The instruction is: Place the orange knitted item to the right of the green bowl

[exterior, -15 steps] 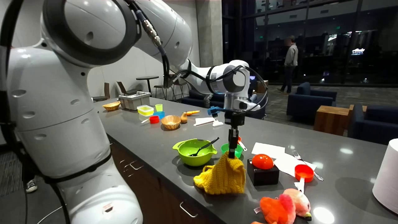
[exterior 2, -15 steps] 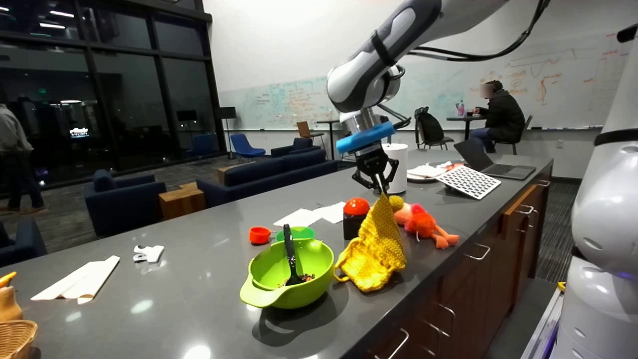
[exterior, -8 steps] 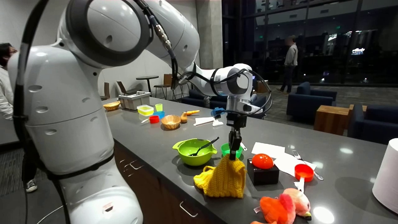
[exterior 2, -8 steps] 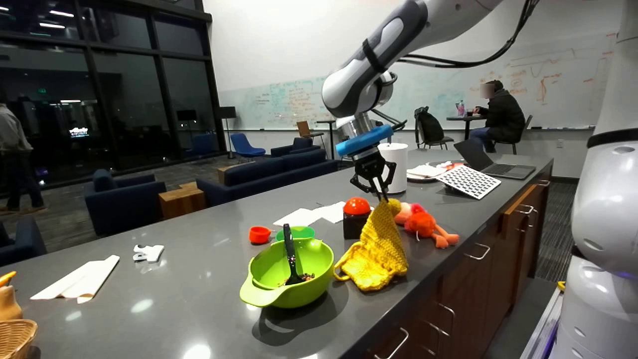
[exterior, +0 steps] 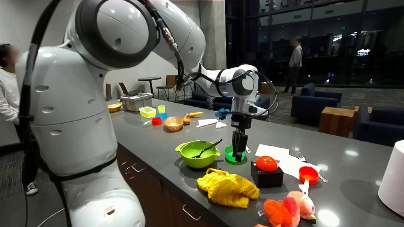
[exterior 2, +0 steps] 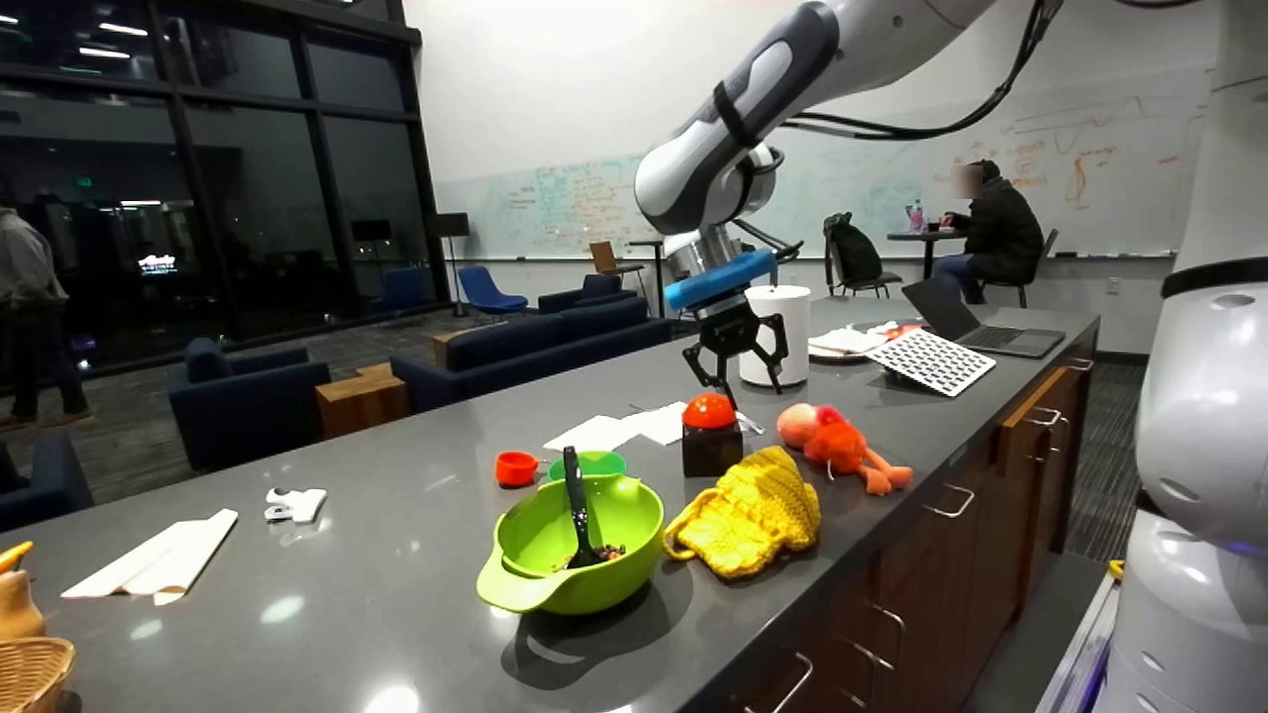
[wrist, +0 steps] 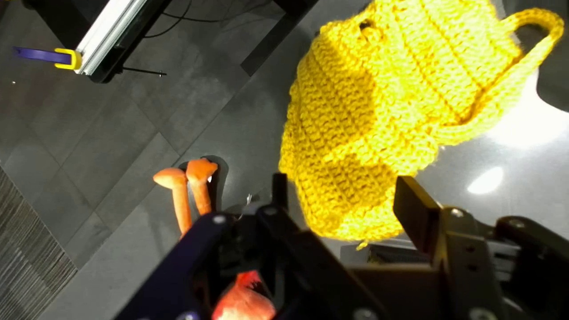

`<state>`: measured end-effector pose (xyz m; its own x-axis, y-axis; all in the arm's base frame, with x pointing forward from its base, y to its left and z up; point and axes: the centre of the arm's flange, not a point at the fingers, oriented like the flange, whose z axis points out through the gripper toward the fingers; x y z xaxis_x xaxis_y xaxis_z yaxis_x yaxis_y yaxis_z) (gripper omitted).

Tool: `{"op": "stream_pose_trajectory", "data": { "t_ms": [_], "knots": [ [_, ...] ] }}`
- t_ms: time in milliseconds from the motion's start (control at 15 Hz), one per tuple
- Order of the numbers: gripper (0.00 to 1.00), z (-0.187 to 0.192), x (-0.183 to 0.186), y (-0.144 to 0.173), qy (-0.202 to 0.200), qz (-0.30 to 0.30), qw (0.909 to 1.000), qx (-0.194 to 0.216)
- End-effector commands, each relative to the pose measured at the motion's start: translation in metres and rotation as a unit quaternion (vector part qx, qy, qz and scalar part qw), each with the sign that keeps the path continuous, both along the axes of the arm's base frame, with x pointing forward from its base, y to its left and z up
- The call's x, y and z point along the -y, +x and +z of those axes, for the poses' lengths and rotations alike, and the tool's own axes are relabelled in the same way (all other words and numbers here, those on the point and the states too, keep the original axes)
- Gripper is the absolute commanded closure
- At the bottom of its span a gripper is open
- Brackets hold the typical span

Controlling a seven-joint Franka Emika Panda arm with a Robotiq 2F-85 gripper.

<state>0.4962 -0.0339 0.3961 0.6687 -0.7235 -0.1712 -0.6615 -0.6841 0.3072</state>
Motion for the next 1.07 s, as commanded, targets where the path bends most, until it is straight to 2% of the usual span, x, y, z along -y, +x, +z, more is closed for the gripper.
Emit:
{"op": "stream_pose_trajectory", "data": {
  "t_ms": [0, 67, 333, 533, 600, 733, 1000],
  "knots": [
    [0.05, 0.004, -0.007, 0.008, 0.049, 0.008, 0.9985, 0.024],
    [0.00, 0.001, -0.011, 0.009, 0.068, 0.007, 0.9970, 0.036],
    [0.00, -0.020, -0.026, 0.015, 0.145, 0.004, 0.9868, 0.072],
    [0.00, -0.053, -0.031, 0.016, 0.191, -0.012, 0.9772, 0.092],
    [0.25, -0.062, -0.033, 0.014, 0.200, -0.019, 0.9750, 0.094],
    [0.31, -0.066, -0.032, 0.008, 0.204, -0.025, 0.9740, 0.095],
    [0.62, -0.054, -0.030, -0.007, 0.184, -0.037, 0.9795, 0.074]
  ]
}}
